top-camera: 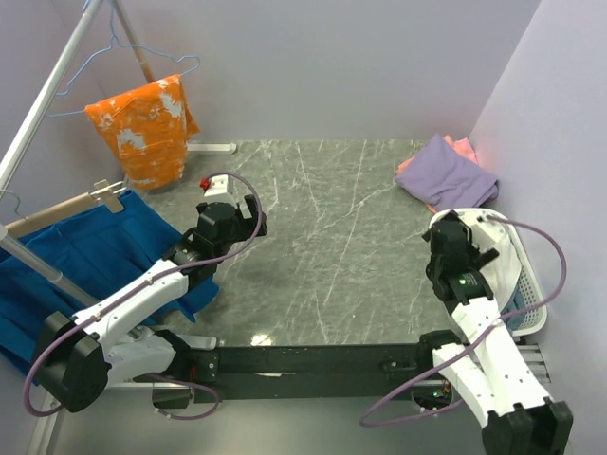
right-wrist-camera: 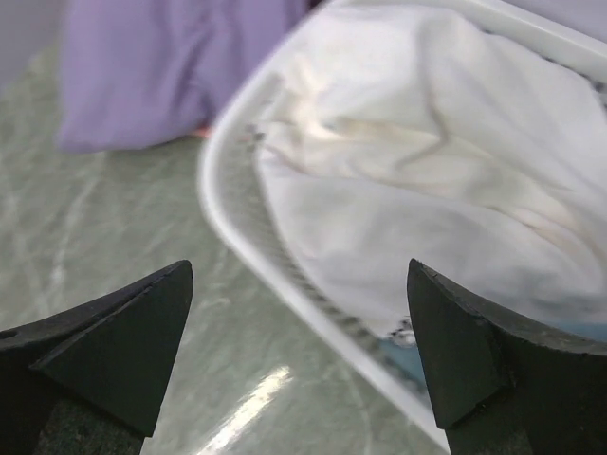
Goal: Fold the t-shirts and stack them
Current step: Grab crumpled tshirt from bin with the right arm
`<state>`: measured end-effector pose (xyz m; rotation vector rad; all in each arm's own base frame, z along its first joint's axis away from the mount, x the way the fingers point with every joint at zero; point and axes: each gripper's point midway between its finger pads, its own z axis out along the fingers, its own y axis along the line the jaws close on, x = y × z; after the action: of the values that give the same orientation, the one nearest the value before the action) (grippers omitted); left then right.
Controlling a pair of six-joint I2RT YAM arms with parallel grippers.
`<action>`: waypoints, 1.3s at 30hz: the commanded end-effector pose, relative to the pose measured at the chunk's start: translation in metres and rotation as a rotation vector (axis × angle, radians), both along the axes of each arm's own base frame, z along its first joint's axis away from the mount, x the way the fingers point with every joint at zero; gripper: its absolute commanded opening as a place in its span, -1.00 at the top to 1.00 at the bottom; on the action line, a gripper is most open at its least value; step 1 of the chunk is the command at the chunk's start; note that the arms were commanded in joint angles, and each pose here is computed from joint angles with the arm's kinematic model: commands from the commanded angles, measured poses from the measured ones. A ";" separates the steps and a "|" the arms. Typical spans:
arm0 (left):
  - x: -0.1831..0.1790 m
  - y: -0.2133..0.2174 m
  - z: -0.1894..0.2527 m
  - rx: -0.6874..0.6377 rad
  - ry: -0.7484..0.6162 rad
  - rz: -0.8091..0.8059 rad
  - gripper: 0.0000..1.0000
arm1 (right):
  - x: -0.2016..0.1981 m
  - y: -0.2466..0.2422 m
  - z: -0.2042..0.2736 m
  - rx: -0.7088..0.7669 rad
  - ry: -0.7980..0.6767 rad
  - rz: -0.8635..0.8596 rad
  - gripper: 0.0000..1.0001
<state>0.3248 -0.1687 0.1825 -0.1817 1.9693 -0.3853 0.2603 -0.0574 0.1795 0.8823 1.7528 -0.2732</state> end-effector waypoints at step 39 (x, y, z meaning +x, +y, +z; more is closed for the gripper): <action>0.017 -0.022 -0.020 -0.036 0.060 -0.109 -0.96 | 0.051 -0.049 -0.001 0.052 0.028 0.010 -0.43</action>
<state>0.3335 -0.1818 0.1469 -0.1031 2.0833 -0.4402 0.2938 -0.1116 0.1959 0.9323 1.6980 -0.2508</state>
